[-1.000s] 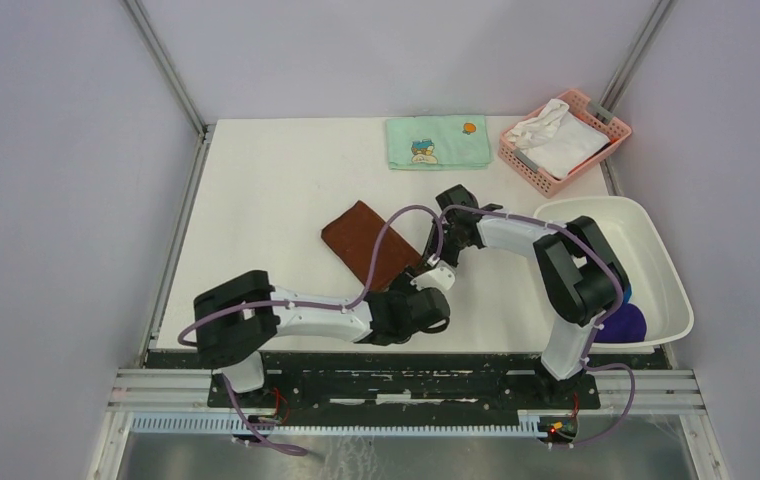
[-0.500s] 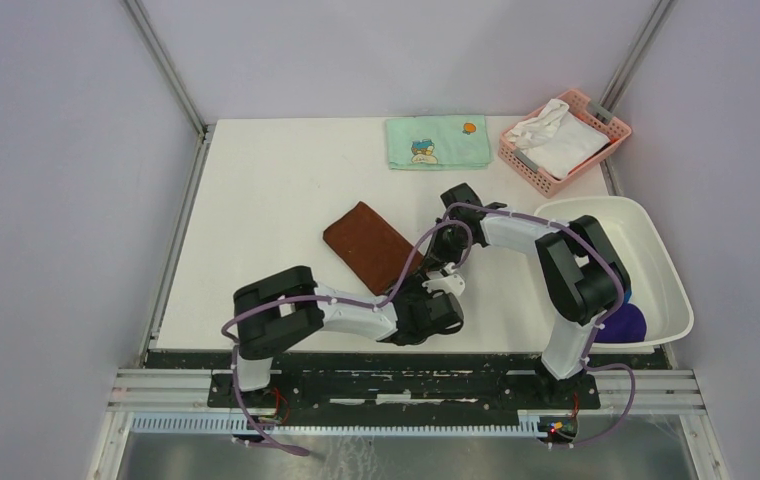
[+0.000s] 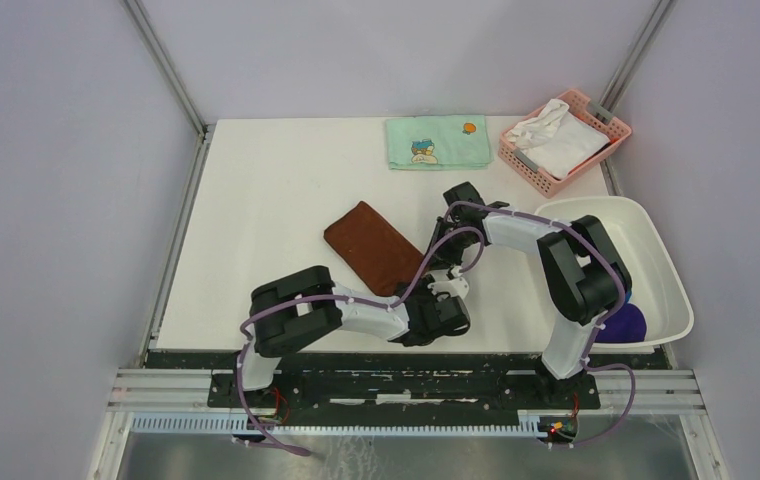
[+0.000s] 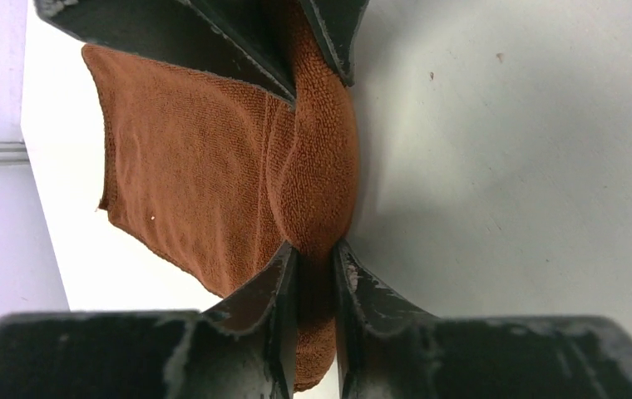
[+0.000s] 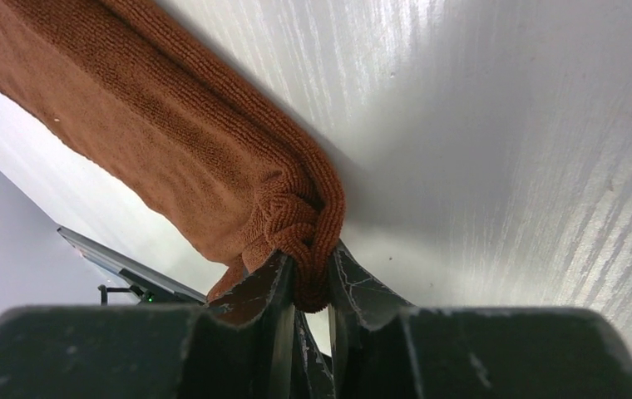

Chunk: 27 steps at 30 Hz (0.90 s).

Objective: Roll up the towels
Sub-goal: Roll the towel at the center of the board.

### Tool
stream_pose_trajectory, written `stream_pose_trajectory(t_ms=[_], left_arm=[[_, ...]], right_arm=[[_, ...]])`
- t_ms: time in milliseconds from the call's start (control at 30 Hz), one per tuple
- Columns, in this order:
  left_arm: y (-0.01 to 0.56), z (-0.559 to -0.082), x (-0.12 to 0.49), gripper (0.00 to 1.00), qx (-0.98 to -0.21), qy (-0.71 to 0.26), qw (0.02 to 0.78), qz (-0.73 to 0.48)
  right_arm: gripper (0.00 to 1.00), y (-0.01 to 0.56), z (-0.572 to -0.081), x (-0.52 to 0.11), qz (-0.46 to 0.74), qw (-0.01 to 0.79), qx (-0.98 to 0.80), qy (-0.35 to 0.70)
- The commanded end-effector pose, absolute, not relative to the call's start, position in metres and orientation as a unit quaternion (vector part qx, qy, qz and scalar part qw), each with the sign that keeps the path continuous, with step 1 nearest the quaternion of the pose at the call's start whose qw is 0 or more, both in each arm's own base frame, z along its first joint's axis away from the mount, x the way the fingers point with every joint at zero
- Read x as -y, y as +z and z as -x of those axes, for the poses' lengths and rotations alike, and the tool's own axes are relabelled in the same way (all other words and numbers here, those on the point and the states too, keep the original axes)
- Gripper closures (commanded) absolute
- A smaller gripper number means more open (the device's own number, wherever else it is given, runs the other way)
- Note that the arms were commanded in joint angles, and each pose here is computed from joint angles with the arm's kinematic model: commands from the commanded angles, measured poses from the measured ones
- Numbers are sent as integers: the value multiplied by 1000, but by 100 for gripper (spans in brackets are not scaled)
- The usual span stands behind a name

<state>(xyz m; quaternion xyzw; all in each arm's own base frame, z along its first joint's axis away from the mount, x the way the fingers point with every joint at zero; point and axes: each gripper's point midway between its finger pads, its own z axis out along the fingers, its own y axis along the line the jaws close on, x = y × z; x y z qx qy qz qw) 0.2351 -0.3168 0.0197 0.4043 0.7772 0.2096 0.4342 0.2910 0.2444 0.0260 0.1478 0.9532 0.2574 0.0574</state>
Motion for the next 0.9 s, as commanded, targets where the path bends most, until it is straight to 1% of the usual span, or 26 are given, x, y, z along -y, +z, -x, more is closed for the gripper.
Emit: stream_pose_trajectory(t_ms=[0, 67, 200, 267, 433, 600, 733, 867], left_arm=[[-19, -217, 296, 79, -797, 206, 350, -447], [-18, -213, 303, 85, -810, 174, 342, -443], [-8, -206, 323, 93, -847, 74, 325, -414], [1, -206, 332, 95, -866, 14, 312, -390], [22, -207, 346, 96, -899, -146, 261, -321], [32, -217, 342, 97, -909, -281, 197, -238], [40, -225, 334, 97, -900, -377, 148, -158], [49, -235, 330, 97, -872, -473, 102, -75]], right_arm=[[73, 54, -307, -248, -131, 96, -943, 289], [71, 61, -311, -247, -124, 111, -941, 296], [59, 87, -325, -244, -114, 162, -922, 333], [53, 102, -331, -241, -111, 185, -913, 347], [42, 130, -337, -230, -106, 235, -894, 366], [36, 129, -334, -215, -120, 266, -884, 366], [35, 120, -323, -215, -111, 259, -881, 380], [33, 109, -314, -218, -103, 246, -880, 392]])
